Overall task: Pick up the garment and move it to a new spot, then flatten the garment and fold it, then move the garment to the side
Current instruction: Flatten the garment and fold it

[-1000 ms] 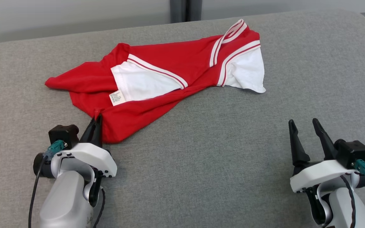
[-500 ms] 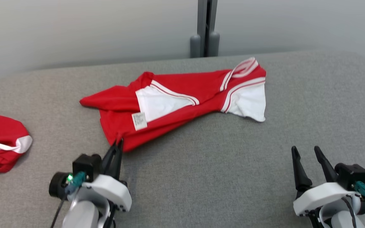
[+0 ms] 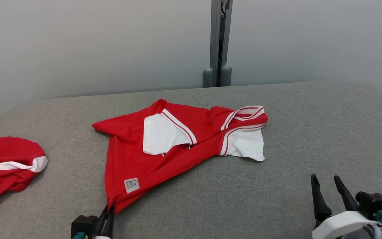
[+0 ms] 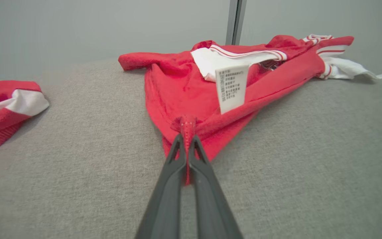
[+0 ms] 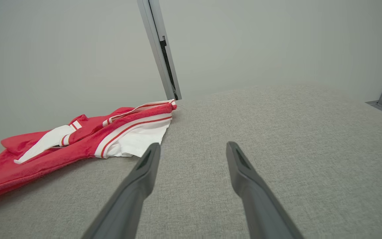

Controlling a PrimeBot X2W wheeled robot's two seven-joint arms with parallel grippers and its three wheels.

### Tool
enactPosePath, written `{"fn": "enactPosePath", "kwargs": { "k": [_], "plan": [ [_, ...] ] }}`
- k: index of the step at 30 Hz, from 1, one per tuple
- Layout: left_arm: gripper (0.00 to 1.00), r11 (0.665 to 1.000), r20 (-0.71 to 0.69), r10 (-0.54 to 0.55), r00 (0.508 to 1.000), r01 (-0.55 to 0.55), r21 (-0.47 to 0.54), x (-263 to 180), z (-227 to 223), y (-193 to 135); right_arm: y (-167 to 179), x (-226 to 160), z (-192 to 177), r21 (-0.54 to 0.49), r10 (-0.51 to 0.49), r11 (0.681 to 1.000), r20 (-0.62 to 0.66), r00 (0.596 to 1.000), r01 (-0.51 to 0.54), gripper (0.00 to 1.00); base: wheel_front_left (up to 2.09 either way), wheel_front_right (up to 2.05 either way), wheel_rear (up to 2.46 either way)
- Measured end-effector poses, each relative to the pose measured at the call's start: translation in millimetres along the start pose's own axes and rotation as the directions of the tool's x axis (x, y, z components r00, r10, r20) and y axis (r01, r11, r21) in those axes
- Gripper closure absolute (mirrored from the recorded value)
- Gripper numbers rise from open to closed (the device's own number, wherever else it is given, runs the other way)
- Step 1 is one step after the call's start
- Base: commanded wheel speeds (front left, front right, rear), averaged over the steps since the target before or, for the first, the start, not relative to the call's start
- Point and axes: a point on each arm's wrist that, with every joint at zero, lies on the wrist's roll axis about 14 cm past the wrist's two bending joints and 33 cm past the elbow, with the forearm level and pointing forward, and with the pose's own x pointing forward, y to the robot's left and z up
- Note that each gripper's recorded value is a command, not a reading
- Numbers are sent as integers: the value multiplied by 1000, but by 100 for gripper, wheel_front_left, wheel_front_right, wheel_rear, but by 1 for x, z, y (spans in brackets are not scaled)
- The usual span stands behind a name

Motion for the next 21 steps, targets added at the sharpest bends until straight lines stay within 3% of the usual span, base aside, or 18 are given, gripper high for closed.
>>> {"fn": "enactPosePath", "kwargs": {
  "k": [1, 3, 4, 5, 21],
  "plan": [
    [100, 1000, -4, 19, 1000, -19, 4, -1, -1, 5, -1, -2, -1, 2, -3, 1000, -2, 1000, 3, 0, 0, 0, 0],
    [53, 999, -2, 53, 999, -53, 14, -3, -1, 15, -2, -4, -3, 8, -6, 1000, -6, 1000, 6, 0, 0, 0, 0],
    [9, 998, 0, 64, 998, -64, 16, -3, -1, 17, -1, -4, -4, 9, -5, 1000, -9, 1000, 5, 0, 0, 0, 0],
    [0, 997, -3, 75, 997, -75, 11, -3, -2, 20, 0, -4, -5, 11, -2, 1000, -13, 1000, 2, 0, 0, 0, 0],
    [0, 984, 39, 177, 983, -175, -45, 2, 12, 47, 51, 55, -16, 0, 143, 990, -61, 988, -144, 0, 0, 0, 0]
  ]
}}
